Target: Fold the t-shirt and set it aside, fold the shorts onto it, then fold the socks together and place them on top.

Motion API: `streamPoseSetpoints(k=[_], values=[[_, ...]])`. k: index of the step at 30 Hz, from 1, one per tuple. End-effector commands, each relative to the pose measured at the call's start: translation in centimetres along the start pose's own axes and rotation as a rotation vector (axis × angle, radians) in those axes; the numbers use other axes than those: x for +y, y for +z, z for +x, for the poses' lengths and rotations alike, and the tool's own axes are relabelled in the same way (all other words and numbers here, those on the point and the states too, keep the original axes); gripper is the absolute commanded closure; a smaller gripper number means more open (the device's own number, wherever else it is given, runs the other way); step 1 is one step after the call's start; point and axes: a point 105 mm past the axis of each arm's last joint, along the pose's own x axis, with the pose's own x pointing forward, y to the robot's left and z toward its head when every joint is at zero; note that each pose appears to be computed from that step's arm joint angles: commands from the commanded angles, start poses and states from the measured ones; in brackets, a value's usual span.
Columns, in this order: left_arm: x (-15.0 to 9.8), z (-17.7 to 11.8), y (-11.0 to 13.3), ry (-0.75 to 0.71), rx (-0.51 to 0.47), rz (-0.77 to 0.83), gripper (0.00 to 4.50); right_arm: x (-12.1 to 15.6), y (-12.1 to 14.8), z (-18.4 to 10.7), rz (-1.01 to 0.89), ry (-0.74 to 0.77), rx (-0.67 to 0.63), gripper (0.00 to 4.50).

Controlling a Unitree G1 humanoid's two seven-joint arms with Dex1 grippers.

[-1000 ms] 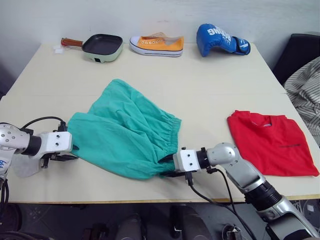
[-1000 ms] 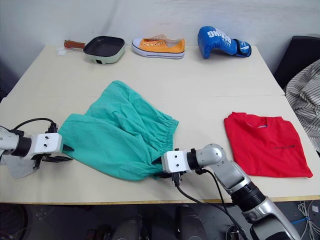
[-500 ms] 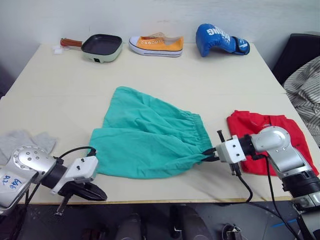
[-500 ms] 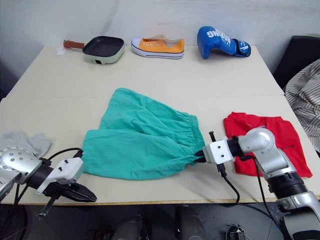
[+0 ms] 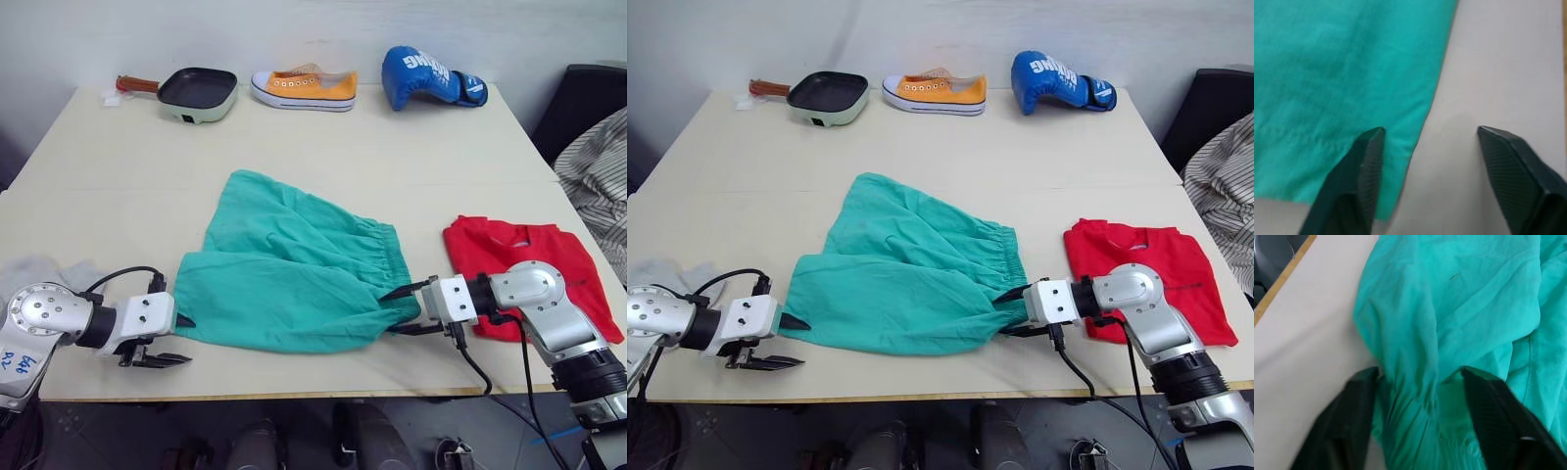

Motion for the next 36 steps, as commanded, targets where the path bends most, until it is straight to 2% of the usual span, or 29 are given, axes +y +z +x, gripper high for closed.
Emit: streamPoseSetpoints(k=[1,4,7,11,16,18,21,30,31,36], values=[[0.9,-0.8,0.0,0.077,-0.005,0.056,0.17,-0.2,2.1,-1.8,0.029,-0.022,-0.042,0.54],[1.0,-0.8,-0.1,0.082,-0.009,0.07,0.17,0.5,3.2,-1.8,0.042,-0.025,-0.043,0.54],[0.9,-0.7,-0.1,0.083,-0.01,0.076,0.17,1.6,2.9,-1.1,0.072,-0.04,-0.009,0.54],[1.1,-0.1,0.0,0.098,-0.009,0.096,0.17,2.5,0.7,0.3,0.086,-0.11,0.094,0.54],[1.8,0.6,0.1,0.122,-0.014,0.109,0.17,2.0,-1.2,1.4,0.066,-0.205,0.188,0.54],[1.7,0.8,0.0,0.115,-0.021,0.103,0.58,2.2,-1.3,1.6,0.058,-0.206,0.195,0.51],[1.6,1.0,-0.1,0.101,-0.019,0.1,1.39,3.0,-1.5,1.9,0.005,-0.178,0.215,1.08],[1.2,1.7,-0.9,0.044,0.005,0.097,4.37,3.1,-1.8,1.3,-0.07,-0.151,0.23,4.23],[1.1,1.8,-1.0,0.038,0.004,0.092,4.5,3.1,-1.8,1.2,-0.075,-0.146,0.226,4.48],[0.6,1.6,-1.1,0.004,-0.014,0.05,4.5,2.9,-0.9,0.5,-0.093,-0.111,0.167,4.48]])
